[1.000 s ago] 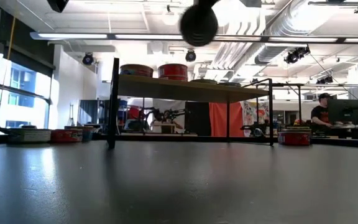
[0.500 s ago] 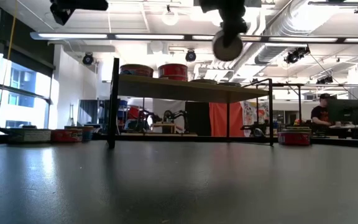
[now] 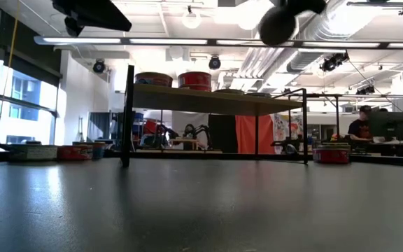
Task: Stack canned seafood by type on shelf
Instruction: Stack the gold and green tuna can on top of the gold and green tuna can on the shelf
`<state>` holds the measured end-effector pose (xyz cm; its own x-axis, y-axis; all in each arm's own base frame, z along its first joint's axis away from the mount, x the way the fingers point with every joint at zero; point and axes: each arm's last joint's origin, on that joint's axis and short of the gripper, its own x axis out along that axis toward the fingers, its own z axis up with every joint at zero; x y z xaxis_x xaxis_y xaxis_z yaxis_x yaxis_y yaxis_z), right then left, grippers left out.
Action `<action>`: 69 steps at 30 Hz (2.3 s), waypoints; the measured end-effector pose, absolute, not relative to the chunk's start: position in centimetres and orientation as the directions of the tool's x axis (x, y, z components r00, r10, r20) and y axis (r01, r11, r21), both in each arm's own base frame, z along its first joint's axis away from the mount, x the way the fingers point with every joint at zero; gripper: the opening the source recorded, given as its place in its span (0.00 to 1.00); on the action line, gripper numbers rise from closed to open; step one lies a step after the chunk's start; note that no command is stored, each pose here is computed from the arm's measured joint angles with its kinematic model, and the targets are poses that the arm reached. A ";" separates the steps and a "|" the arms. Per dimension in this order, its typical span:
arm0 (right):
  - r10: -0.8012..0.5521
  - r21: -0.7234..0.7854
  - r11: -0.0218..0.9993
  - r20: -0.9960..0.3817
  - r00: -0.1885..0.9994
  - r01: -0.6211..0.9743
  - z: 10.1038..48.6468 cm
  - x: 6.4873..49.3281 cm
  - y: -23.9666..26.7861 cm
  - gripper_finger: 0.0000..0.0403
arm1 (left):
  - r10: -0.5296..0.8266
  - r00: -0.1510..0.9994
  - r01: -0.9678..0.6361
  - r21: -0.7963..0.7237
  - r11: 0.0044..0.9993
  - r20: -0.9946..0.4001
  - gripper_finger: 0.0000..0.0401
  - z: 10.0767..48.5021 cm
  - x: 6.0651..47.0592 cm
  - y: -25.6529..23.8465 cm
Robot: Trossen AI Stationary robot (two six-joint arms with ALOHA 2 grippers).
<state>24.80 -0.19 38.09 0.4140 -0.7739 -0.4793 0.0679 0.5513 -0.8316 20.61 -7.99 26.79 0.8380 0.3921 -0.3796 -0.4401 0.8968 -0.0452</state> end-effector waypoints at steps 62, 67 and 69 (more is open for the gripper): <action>-0.712 -0.890 0.442 -0.423 0.560 -0.110 28.6 32.6 -10.0 0.34 | 0.285 0.826 -0.369 -0.085 0.926 -0.487 0.00 25.9 20.8 -7.8; -0.731 -0.891 0.442 -0.423 0.535 -0.101 28.6 32.3 -10.9 0.34 | 0.284 0.826 -0.372 -0.091 0.924 -0.487 0.00 25.9 20.8 -7.8; -0.733 -0.892 0.442 -0.422 0.534 -0.098 28.6 32.3 -11.1 0.34 | 0.284 0.826 -0.372 -0.091 0.924 -0.488 0.00 25.9 20.8 -7.8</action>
